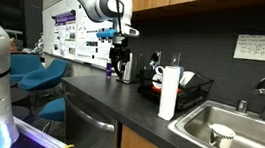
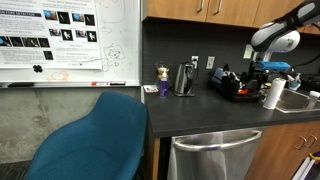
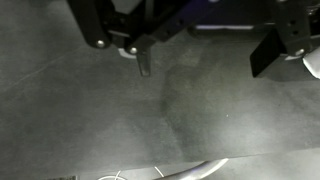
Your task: Shift the paper towel roll to the left
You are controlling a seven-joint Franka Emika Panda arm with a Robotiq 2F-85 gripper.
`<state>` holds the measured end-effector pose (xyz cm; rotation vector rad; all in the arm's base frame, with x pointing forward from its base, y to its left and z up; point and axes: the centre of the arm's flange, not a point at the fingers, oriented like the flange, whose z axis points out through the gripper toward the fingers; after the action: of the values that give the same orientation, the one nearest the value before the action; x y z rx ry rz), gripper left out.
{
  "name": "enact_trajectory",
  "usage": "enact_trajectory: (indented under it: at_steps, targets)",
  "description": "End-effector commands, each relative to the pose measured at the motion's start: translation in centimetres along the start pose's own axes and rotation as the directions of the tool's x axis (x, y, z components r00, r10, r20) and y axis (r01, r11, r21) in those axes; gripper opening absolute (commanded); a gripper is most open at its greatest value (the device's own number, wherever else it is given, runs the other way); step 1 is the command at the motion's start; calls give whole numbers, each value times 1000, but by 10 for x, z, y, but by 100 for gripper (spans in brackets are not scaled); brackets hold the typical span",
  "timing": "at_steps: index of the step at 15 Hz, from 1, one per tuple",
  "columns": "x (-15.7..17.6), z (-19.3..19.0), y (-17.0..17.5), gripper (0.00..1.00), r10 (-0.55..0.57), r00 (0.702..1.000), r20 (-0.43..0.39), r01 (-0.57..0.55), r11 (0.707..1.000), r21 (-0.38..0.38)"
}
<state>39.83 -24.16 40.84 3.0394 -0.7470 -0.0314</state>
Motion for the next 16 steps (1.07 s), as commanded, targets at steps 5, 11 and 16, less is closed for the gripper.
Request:
enact_trajectory:
  at_steps: [5, 11, 16]
  targets:
    - [-27, -3, 74, 100, 18, 1000, -16, -19, 998, -64]
    - [-27, -7, 133, 54, 61, 997, -38, -64, 994, -87]
    - [-6, -23, 166, 15, 62, 991, -118, -71, 995, -76]
